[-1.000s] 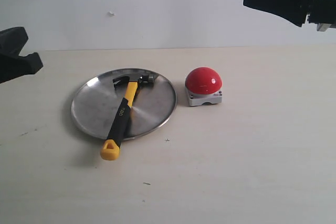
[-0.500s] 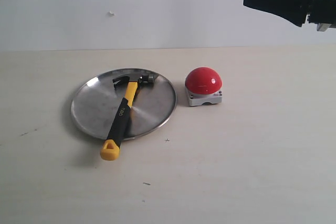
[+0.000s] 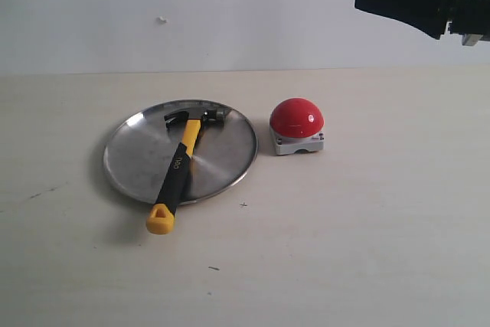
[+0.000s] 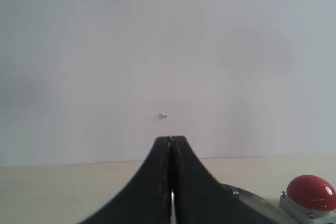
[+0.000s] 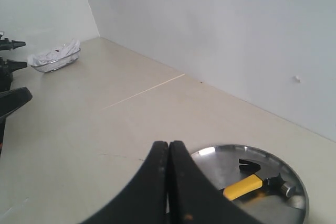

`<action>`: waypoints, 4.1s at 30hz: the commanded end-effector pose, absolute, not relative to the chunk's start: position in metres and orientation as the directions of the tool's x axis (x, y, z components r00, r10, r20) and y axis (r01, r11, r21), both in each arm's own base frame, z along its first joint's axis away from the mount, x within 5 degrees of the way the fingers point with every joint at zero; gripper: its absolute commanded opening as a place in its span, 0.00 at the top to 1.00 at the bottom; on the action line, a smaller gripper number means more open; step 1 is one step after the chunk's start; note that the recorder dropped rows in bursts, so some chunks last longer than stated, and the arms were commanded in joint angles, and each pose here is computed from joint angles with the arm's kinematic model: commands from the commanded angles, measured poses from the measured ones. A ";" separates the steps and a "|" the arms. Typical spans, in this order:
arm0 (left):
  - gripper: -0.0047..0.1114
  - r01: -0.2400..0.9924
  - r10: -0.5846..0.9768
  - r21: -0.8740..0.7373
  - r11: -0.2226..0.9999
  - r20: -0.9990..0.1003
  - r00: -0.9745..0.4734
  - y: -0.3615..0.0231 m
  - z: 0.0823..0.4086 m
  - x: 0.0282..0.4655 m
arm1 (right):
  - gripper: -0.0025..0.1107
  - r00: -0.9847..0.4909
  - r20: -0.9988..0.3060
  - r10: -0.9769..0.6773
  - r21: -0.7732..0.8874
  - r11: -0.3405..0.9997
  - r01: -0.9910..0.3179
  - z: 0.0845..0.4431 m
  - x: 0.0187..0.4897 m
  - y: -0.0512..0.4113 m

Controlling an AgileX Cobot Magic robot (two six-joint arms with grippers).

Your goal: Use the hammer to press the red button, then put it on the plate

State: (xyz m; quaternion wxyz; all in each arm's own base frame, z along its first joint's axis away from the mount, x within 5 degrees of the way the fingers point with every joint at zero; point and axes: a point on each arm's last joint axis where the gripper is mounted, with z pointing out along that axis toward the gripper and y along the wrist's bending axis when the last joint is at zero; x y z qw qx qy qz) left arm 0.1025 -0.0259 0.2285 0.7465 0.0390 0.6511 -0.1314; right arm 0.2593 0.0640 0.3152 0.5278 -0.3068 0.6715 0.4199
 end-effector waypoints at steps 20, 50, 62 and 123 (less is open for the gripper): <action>0.96 -0.178 -0.115 -0.131 0.975 -0.989 0.094 0.013 0.215 0.065 | 0.98 -0.253 -0.967 0.039 0.242 0.464 -0.852 0.316 0.258 0.063; 0.96 -0.180 -0.015 0.006 0.984 -0.993 -0.115 0.011 0.196 0.058 | 0.98 -0.253 -0.967 0.039 0.242 0.465 -0.852 0.316 0.258 0.063; 0.96 -0.217 -0.077 -0.038 0.975 -0.982 -0.174 0.013 0.188 0.053 | 0.98 -0.253 -0.967 0.039 0.242 0.465 -0.852 0.316 0.258 0.063; 0.96 -0.216 -0.056 -0.008 0.976 -0.975 -0.213 0.013 0.185 0.053 | 0.98 0.156 -0.987 0.045 -0.026 0.904 -0.427 0.367 0.070 0.040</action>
